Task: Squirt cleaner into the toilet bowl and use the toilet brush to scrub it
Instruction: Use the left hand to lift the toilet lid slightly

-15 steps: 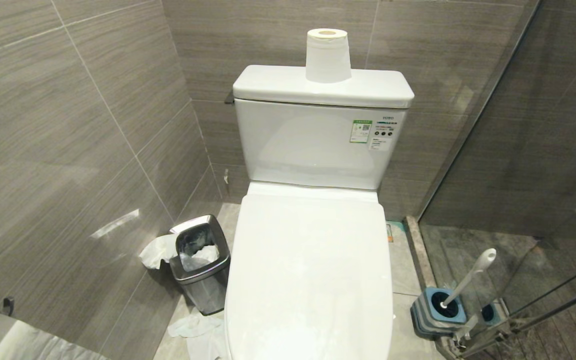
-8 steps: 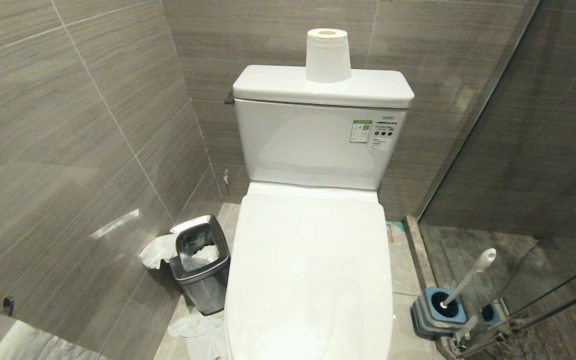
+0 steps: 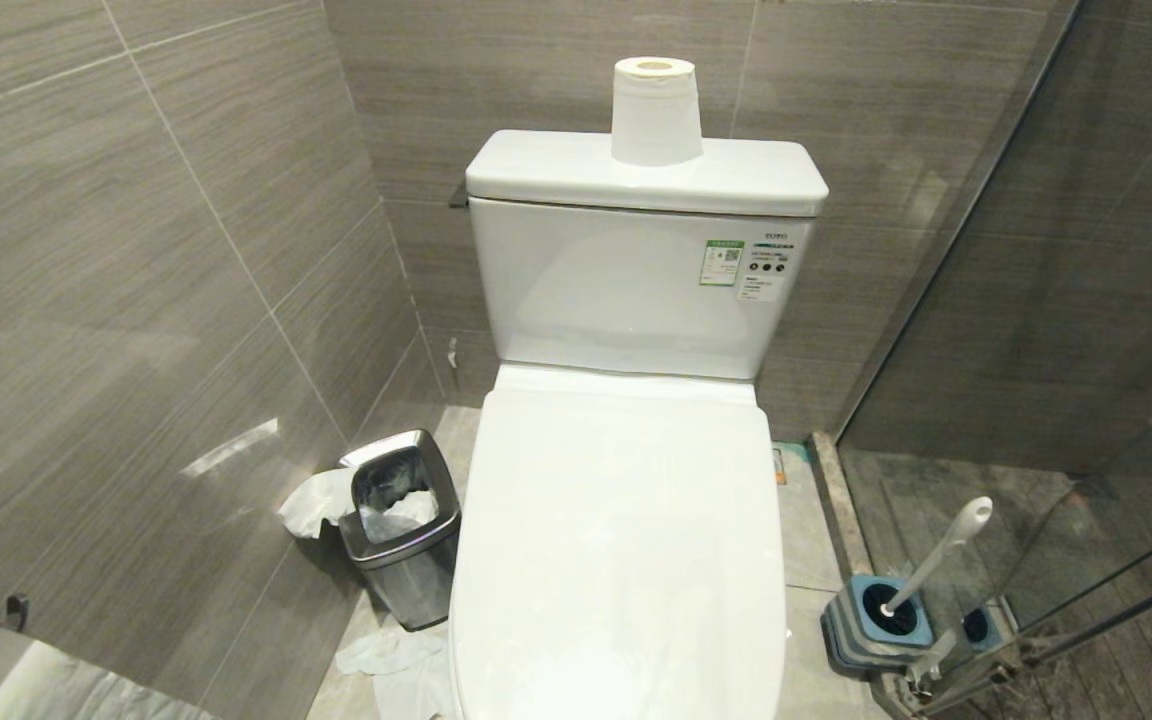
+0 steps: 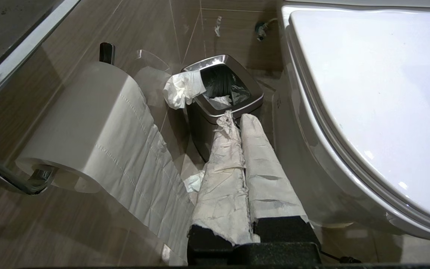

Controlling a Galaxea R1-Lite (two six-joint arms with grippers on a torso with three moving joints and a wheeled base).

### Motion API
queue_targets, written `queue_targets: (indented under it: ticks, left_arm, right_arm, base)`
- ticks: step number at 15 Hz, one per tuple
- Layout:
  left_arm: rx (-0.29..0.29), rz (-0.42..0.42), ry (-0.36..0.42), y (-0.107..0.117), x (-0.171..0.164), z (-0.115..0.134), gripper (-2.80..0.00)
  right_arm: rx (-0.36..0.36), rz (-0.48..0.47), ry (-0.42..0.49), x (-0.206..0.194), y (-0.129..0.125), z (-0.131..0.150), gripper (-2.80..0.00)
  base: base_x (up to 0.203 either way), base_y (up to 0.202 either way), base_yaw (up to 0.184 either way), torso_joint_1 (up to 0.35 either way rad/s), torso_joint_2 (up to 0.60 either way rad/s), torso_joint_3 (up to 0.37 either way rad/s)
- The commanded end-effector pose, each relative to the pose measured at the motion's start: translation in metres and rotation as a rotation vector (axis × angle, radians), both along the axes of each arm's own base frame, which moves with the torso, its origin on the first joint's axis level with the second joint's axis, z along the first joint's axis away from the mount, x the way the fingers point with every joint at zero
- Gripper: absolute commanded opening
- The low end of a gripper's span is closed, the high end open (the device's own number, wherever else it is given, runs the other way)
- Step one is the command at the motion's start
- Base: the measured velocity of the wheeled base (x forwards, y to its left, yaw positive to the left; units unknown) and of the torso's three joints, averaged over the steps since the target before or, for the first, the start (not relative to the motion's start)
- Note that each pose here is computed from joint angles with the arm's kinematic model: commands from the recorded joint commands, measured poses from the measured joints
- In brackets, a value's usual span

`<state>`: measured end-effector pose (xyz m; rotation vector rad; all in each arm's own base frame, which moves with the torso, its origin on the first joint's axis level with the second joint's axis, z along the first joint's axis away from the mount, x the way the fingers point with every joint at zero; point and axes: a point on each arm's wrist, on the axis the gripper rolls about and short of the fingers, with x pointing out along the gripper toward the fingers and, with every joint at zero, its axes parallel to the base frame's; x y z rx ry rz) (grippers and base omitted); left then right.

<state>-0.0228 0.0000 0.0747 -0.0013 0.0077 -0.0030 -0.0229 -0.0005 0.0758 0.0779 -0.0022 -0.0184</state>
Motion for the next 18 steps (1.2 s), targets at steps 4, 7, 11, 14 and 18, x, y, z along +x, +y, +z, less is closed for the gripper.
queue_targets:
  ticks: [4, 7, 11, 14, 18]
  left_arm:
    - [0.0, 0.0, 0.002, 0.0, 0.0001, -0.0004, -2.8]
    - [0.0, 0.0, 0.003, 0.0, 0.0002, -0.0009, -2.8]
    - [0.0, 0.0, 0.003, 0.0, 0.0002, -0.0009, -2.8]
    - [0.0, 0.0, 0.003, 0.0, 0.0002, -0.0009, -2.8]
    - [0.0, 0.0, 0.003, 0.0, 0.0002, -0.0007, -2.8]
  right_arm:
    - [0.0, 0.0, 0.0, 0.0, 0.0, 0.0, -2.8]
    - [0.0, 0.0, 0.0, 0.0, 0.0, 0.0001, -2.8]
    - [0.0, 0.0, 0.001, 0.0001, 0.0, -0.0002, -2.8]
    - [0.0, 0.0, 0.0, 0.0, 0.0, 0.0001, -2.8]
    - [0.0, 0.0, 0.0, 0.0, 0.0, 0.0001, -2.8]
  base:
    - [0.0, 0.0, 0.0, 0.0, 0.0, 0.0]
    - [0.0, 0.0, 0.0, 0.0, 0.0, 0.0]
    - [0.0, 0.0, 0.0, 0.0, 0.0, 0.0]
    - [0.0, 0.0, 0.0, 0.0, 0.0, 0.0]
    - [0.0, 0.0, 0.0, 0.0, 0.0, 0.0]
